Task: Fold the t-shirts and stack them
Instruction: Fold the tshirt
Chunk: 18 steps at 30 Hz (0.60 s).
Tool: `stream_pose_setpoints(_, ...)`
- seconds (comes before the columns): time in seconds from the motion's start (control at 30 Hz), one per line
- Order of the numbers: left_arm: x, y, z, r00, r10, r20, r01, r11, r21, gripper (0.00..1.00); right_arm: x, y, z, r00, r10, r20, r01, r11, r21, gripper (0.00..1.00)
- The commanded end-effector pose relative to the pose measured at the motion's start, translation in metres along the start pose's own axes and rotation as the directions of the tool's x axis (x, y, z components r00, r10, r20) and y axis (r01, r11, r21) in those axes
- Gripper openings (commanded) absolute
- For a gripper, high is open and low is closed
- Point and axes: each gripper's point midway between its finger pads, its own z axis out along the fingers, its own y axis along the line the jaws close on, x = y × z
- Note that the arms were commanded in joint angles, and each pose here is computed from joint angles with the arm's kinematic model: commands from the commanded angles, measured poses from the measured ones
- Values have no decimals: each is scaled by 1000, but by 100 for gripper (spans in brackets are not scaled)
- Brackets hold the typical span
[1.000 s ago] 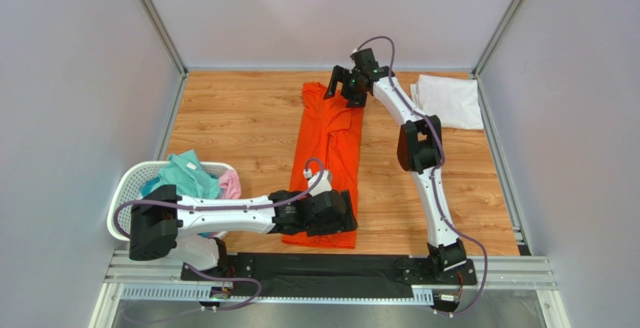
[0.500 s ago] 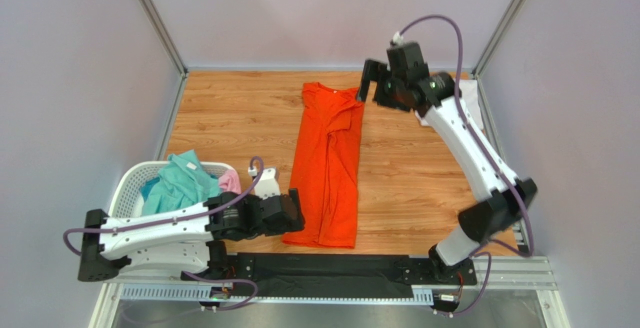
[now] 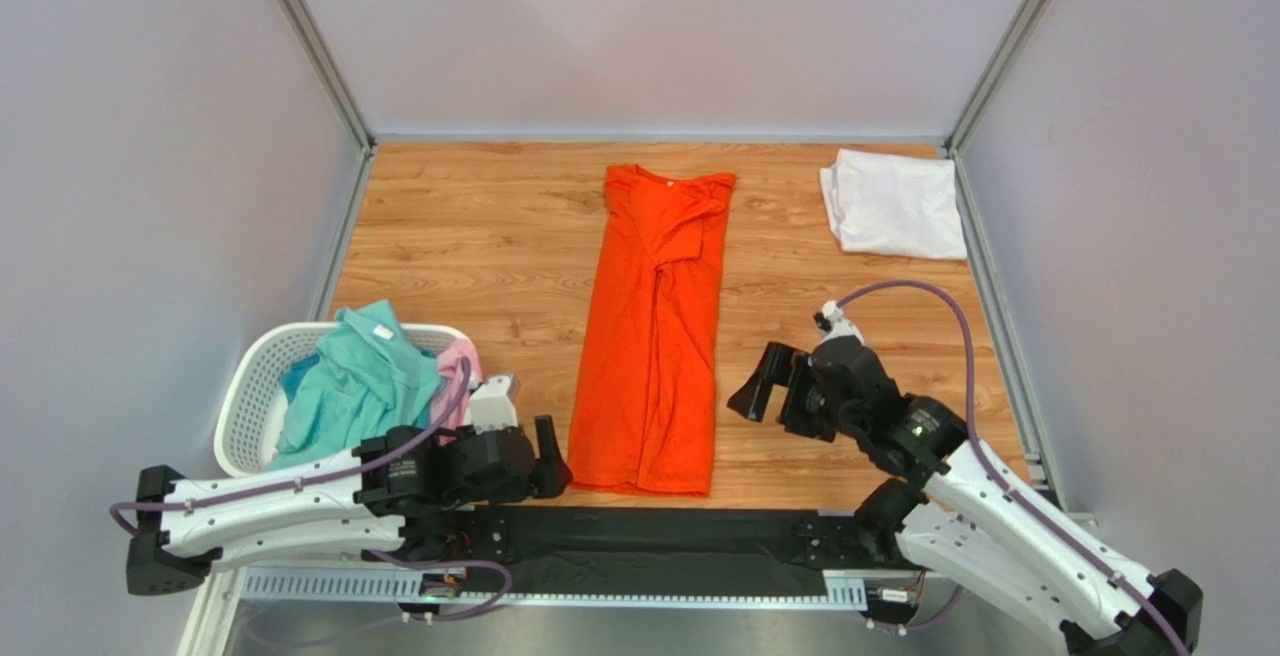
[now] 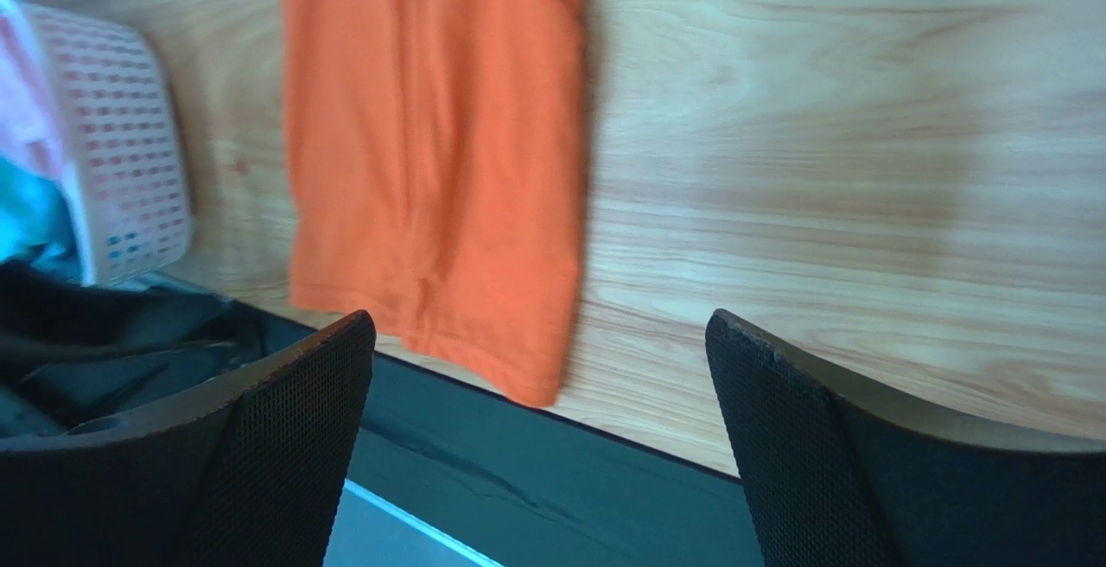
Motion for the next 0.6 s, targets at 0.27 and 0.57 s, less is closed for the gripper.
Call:
stream_pose_setpoints(0.27, 2, -19, 24, 999, -29, 42, 25, 996, 88, 86, 67, 38, 27, 999, -2, -34, -1, 997, -81, 99)
stream_pose_setpoints(0.57, 1, -17, 37, 996, -60, 64, 57, 997, 54, 68, 98, 49, 38, 988, -140, -63, 145, 986, 80, 96)
